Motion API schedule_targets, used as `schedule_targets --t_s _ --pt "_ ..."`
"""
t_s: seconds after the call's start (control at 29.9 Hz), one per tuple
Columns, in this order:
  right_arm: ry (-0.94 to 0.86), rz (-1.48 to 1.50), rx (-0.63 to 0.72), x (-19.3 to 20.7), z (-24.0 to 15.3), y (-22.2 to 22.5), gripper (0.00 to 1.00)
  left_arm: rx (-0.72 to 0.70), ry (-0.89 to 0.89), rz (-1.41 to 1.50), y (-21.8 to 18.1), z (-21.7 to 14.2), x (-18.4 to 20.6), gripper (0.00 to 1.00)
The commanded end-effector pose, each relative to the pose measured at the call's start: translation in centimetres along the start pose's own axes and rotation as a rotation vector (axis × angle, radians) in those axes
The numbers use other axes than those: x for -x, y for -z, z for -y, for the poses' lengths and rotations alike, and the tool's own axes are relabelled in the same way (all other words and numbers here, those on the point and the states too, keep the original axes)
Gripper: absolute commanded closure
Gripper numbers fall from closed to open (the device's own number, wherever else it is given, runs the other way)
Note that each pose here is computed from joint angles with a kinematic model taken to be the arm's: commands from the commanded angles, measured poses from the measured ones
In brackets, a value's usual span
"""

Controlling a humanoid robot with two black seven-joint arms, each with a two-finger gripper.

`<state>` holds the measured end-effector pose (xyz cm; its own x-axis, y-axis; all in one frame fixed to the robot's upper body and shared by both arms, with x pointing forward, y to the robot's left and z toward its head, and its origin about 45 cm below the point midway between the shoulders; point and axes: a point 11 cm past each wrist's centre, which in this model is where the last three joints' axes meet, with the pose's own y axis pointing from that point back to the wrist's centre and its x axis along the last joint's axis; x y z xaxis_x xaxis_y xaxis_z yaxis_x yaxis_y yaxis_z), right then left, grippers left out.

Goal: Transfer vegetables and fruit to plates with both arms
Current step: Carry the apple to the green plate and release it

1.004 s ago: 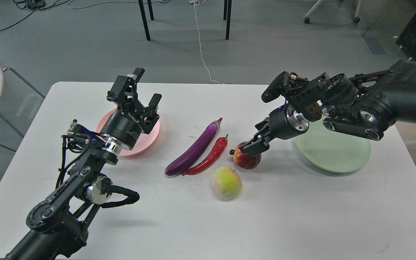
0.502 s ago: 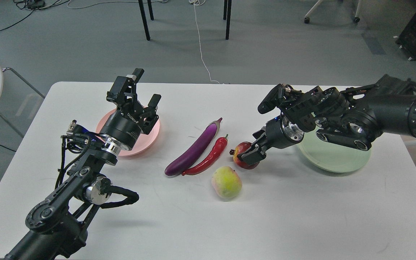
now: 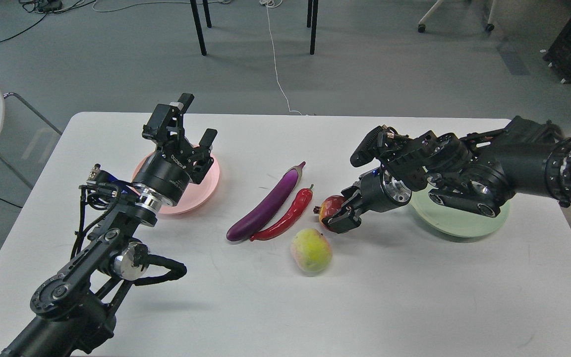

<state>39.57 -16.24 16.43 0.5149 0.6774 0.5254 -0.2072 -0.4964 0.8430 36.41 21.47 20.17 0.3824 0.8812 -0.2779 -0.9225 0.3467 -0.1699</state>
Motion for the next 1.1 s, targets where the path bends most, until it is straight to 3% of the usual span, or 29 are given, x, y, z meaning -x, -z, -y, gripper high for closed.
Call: schedule_targets --t_s 0.0,0.1,0.27,0.4,0.54,0.67,1.07 --pt "0.003 -0.003 0.001 0.0 0.0 0.0 0.46 0.002 0.000 0.001 -0.1 0.1 -0.1 0.02" --pt "-0.006 -0.007 0.013 -0.5 -0.6 -0.4 0.57 0.003 0.001 0.002 -0.2 0.1 -0.1 0.02" --pt "-0.064 -0.016 0.077 -2.9 -4.0 -2.4 0.57 0.007 0.003 0.004 -0.3 0.2 -0.1 0.02" --pt "-0.106 -0.017 0.185 -3.9 -9.2 -5.8 0.57 0.009 0.005 0.005 -0.4 0.3 0.0 0.02" --pt "-0.097 -0.028 0.336 -1.9 -15.3 -10.1 0.57 0.010 0.008 0.001 -0.4 0.4 0.2 0.02" --pt "-0.043 0.001 0.423 2.6 -18.6 -12.7 0.57 0.010 0.011 -0.008 -0.2 0.5 0.5 0.02" --pt "0.023 0.047 0.499 10.1 -16.8 -15.7 0.55 0.016 0.019 -0.018 -0.2 0.8 1.0 0.02"
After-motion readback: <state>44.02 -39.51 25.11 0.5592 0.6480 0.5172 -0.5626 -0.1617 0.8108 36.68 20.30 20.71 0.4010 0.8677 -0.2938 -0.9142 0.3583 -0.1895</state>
